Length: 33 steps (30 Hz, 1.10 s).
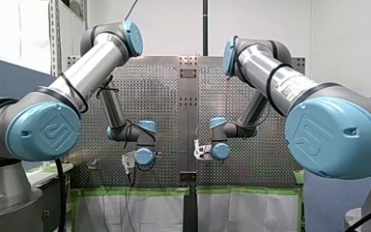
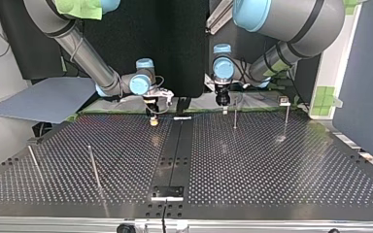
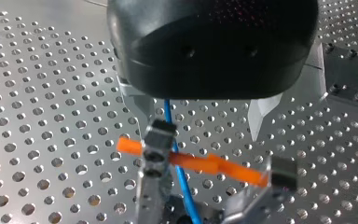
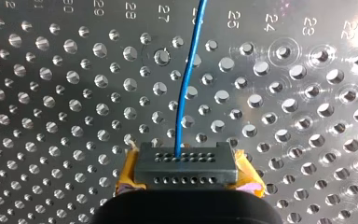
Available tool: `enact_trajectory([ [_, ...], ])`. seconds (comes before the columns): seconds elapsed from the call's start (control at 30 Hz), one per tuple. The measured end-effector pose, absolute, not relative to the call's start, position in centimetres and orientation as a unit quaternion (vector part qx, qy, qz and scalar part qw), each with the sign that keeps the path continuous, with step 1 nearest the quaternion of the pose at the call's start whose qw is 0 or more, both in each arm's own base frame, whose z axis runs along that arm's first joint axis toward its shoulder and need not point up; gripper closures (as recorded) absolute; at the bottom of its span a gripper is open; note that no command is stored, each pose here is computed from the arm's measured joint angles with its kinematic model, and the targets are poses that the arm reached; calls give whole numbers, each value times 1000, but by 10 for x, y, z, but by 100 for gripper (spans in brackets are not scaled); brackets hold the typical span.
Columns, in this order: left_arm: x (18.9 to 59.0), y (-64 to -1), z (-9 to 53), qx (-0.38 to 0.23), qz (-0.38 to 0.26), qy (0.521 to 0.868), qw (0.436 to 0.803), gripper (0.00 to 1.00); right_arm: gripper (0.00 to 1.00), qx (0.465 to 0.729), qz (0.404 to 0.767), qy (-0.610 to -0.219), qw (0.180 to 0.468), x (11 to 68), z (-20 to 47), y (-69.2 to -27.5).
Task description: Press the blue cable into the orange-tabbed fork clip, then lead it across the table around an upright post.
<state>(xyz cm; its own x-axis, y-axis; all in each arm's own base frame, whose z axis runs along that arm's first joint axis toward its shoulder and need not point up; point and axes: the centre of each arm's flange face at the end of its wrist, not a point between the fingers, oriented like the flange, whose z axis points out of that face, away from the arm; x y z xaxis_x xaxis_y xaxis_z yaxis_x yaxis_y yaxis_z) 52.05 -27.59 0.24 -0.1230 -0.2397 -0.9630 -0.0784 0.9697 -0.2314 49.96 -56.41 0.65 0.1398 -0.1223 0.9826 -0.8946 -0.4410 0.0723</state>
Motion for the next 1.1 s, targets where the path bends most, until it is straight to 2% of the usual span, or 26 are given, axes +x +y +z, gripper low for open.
enact_trajectory([
  [0.63, 523, -277, 4, -92, -56, 742, 662, 0, 100, 666, 525, -387, 361, 496, -9, -566],
  [0.7, 523, -276, 4, -93, -54, 742, 662, 22, 100, 666, 525, -388, 361, 496, -9, -566],
  [0.73, 523, -276, 4, -94, -52, 742, 662, 22, 100, 666, 525, -387, 361, 496, -9, -566],
  [0.77, 523, -276, 4, -95, -51, 741, 662, 29, 100, 666, 526, -387, 361, 496, -9, -566],
  [0.8, 523, -276, 4, -96, -50, 741, 662, 58, 100, 666, 526, -388, 361, 496, -8, -567],
  [0.83, 523, -276, 4, -97, -49, 741, 663, 58, 100, 666, 526, -388, 361, 496, -8, -567],
  [0.87, 523, -276, 4, -98, -47, 741, 663, 75, 100, 665, 526, -388, 361, 495, -8, -567],
  [0.9, 522, -276, 4, -98, -46, 740, 663, 100, 100, 665, 526, -388, 361, 495, -8, -567],
  [1.1, 522, -280, 5, -88, -43, 738, 668, 100, 100, 666, 525, -388, 361, 495, -8, -567],
])
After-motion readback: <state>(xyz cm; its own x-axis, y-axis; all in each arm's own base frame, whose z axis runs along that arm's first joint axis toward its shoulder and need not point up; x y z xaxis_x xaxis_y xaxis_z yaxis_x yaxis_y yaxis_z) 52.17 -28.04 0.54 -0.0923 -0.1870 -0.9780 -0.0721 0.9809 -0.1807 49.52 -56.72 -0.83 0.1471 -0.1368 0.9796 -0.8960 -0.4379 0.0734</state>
